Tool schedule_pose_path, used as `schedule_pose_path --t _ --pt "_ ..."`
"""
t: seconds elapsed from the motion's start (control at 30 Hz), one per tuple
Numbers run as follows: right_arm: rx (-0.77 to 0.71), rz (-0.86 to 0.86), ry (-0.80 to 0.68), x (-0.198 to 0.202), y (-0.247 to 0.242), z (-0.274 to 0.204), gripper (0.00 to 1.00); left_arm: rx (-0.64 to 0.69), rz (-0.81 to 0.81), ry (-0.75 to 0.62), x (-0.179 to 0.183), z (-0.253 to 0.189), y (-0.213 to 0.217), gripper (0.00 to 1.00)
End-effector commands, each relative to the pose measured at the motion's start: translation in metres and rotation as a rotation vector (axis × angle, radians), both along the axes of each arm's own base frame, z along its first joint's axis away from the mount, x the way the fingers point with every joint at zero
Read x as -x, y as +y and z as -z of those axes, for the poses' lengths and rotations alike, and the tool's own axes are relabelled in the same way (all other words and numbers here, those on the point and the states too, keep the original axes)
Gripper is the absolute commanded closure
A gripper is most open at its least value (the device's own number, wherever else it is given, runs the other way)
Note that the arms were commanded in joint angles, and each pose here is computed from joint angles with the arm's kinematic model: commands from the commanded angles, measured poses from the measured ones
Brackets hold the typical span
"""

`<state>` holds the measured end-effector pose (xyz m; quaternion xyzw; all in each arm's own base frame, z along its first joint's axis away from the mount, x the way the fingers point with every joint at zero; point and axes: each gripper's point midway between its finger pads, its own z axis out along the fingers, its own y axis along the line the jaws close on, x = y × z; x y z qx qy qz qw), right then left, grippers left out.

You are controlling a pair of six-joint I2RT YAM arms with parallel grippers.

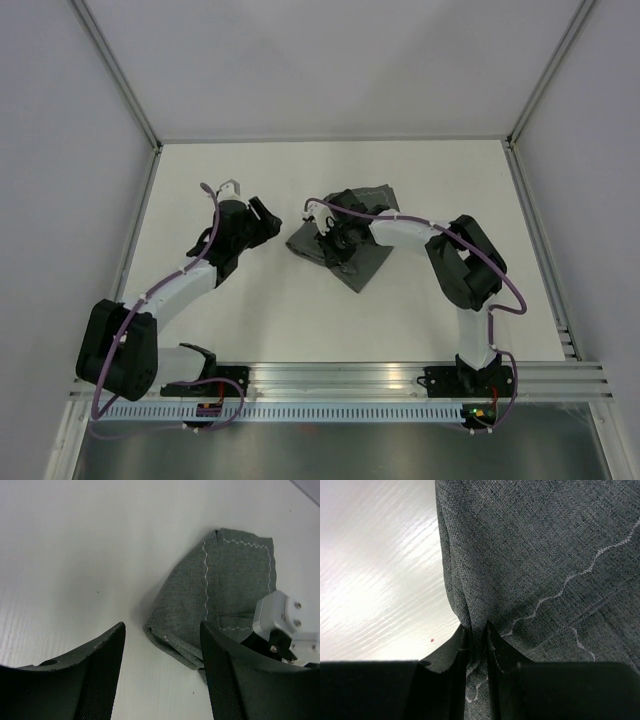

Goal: Fold the napkin, place the utensils inside, and roll it up
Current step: Roll the napkin at the center of the board.

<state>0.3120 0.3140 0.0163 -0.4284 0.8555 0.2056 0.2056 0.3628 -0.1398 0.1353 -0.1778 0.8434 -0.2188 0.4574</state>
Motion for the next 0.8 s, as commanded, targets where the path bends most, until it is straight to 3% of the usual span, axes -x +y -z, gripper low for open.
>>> schedule_pose_path --t 0.0,0.17,0.37,0.57,0.77 --pt "0.014 -0.096 0.246 0.048 -0.009 0.029 1.0 0.032 0.018 -0.086 0.0 -0.009 -0.017 0.34" --pt "-0.029 -0.138 0.361 0.058 -0.015 0.032 1.0 0.007 0.056 -0.13 0.012 0.008 -0.027 0.34" --pt "-0.058 -0.162 0.461 0.061 -0.027 0.037 1.0 -0.049 0.154 -0.284 0.028 -0.005 -0.048 0.35" --pt "-0.066 -0.18 0.584 0.067 -0.043 0.045 1.0 -0.196 0.27 -0.425 0.038 -0.026 -0.065 0.37" --pt "-0.083 -0.175 0.677 0.059 -0.049 0.047 0.99 -0.39 0.45 -0.438 0.049 -0.039 -0.095 0.38"
